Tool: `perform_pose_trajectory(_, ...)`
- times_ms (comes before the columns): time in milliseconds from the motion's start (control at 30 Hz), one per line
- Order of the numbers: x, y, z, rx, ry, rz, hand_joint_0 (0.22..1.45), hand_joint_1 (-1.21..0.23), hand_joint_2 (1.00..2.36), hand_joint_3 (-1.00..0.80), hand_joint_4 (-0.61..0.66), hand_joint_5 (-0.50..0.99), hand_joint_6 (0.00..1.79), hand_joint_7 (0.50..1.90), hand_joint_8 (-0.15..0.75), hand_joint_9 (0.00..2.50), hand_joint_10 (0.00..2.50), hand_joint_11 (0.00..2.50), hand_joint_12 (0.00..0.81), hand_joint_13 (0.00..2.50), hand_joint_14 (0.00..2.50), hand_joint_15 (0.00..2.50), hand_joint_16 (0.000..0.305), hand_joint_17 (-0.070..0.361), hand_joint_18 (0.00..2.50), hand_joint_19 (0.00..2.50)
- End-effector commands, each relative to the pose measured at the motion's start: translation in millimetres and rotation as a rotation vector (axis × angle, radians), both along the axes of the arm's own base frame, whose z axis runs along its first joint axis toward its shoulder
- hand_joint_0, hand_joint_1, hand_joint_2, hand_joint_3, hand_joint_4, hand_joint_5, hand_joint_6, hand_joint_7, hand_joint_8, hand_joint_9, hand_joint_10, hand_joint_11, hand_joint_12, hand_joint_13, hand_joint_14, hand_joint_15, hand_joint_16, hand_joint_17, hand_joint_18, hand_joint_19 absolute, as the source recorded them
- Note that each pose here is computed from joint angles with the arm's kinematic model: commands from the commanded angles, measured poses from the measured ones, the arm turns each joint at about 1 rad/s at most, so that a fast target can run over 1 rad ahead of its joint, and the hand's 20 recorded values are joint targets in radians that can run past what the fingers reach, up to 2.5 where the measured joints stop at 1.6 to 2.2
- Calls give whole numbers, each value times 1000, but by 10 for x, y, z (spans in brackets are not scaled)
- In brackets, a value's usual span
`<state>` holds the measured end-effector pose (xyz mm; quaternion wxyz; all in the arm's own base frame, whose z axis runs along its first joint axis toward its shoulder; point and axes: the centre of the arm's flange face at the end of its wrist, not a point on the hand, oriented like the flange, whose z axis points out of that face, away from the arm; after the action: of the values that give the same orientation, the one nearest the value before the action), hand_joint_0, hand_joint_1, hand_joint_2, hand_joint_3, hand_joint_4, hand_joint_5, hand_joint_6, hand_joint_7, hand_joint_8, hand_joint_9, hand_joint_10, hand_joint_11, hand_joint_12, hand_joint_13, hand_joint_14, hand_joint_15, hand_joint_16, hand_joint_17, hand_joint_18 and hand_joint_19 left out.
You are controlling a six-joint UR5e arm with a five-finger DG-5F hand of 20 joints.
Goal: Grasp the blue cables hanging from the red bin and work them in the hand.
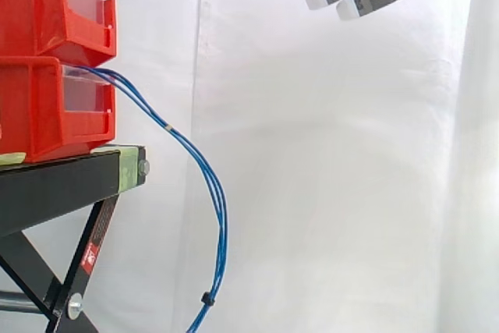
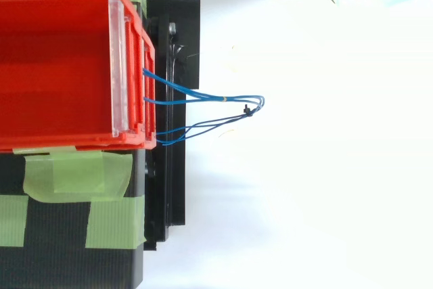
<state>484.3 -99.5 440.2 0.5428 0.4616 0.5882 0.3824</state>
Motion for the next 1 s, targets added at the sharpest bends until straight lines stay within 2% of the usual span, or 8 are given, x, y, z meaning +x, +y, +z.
perform_pose_trajectory(0, 23, 19, 15, 42, -20, 11, 769, -398, 1000, -1000, 159, -332, 5, 671, 265, 22, 0, 0, 309, 0, 2, 123, 54, 121, 0, 108)
perform_pose_trajectory(67, 29, 33, 19, 60, -25, 17, 770, -398, 1000, -1000, 159, -332, 5, 671, 265, 23, 0, 0, 310, 0, 2, 121, 54, 121, 0, 108)
perform_pose_trajectory(267, 36, 40, 23, 74, -30, 16, 772, -399, 1000, -1000, 163, -330, 5, 675, 269, 29, 1, 0, 310, 0, 2, 120, 54, 121, 0, 105)
perform_pose_trajectory(400, 31, 45, 29, 83, -31, 15, 779, -437, 1000, -1000, 194, -274, 5, 660, 294, 138, 0, 0, 339, 0, 2, 79, 53, 119, 0, 17)
perform_pose_trajectory(967, 13, 46, -19, 89, -17, 16, 797, -468, 1001, -994, 242, -202, 5, 663, 304, 317, 0, 45, 354, 54, 2, 101, 49, 110, 0, 0)
